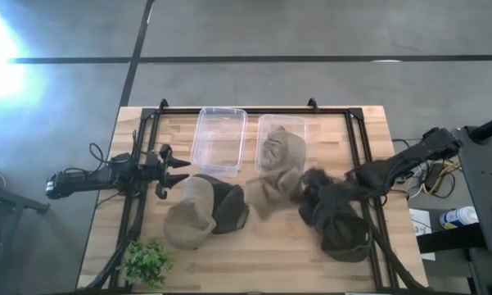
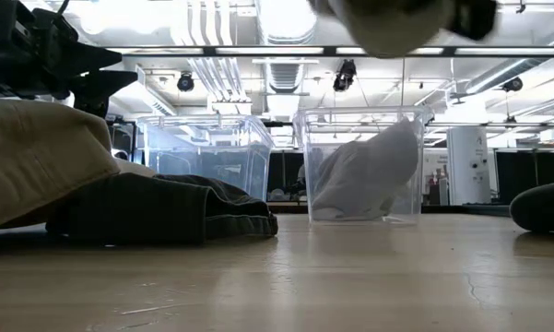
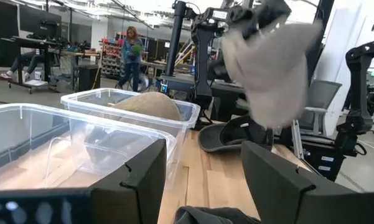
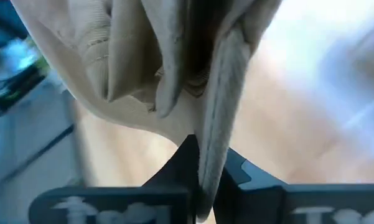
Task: Pick & Place hat
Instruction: Put the right brown cap into the right transparent bin
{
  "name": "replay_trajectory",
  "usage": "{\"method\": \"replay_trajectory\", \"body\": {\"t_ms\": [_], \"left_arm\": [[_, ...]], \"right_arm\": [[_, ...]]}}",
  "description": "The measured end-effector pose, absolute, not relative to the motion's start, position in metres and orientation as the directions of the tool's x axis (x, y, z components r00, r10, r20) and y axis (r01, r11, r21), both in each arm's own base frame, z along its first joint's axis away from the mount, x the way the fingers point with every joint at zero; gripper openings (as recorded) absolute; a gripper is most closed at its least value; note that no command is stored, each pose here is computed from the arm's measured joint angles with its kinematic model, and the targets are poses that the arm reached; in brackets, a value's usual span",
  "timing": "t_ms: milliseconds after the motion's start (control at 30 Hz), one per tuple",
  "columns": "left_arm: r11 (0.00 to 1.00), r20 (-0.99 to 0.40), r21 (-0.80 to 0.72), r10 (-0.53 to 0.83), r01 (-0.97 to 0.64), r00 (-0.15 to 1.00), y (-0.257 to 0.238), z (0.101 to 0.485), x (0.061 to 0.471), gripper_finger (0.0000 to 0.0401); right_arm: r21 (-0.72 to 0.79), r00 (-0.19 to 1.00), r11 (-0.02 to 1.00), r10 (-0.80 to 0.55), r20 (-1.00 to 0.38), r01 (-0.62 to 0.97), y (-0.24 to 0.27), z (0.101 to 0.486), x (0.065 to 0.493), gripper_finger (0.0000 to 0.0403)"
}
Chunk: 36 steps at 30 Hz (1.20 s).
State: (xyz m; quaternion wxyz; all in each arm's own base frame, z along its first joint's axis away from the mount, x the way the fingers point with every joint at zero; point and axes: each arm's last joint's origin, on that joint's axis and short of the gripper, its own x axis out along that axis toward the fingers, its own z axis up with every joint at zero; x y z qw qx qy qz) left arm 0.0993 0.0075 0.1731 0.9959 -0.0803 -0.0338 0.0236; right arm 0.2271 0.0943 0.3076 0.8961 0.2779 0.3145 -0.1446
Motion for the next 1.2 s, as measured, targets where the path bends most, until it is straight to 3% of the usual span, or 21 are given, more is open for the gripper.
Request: {"method": "replay_trajectory", "body": {"t_ms": [133,300,433,600,800,1033,1200], "left_arm": [[0.986,0.063,-0.162,0.057,-0.046,0.996,0.008,0.173,0.099,0.0202],[0.986,0.063,-0.161,0.057,-0.047,0.996,0.008,0.173,0.099,0.0202],[0.986,0.062,-0.161,0.057,-0.047,0.996,0.008,0.173,0.099,0.0202],[0.986,0.062,-0.161,0.057,-0.046,0.996,0.008,0.173,0.099,0.0202],[0.986,0.062,-0.161,0.057,-0.046,0.996,0.008,0.173,0.099,0.0202],[0.986,0.063,-0.162,0.056,-0.046,0.996,0.008,0.173,0.099,0.0202],[0.985,0.065,-0.164,0.057,-0.045,0.996,0.008,0.173,0.099,0.0202]], "right_arm": [[0.014,0.742,0.896,-0.36,-0.565,0.445,0.07,0.343,0.228,0.0014],[-0.404,0.623,0.817,-0.575,-0.53,0.41,0.037,0.363,0.234,0.0014],[-0.624,0.477,0.68,-0.725,-0.496,0.385,0.011,0.364,0.237,0.0013],[-0.893,0.265,0.384,-0.909,-0.322,0.233,-0.01,0.353,0.242,0.0013],[-0.955,0.145,0.294,-0.943,-0.298,-0.05,-0.026,0.324,0.253,0.0013],[-0.921,0.102,0.283,-0.942,-0.319,-0.267,-0.027,0.282,0.266,0.0013],[-0.861,0.158,0.395,-0.874,-0.459,-0.319,-0.016,0.255,0.278,0.0013]]}}
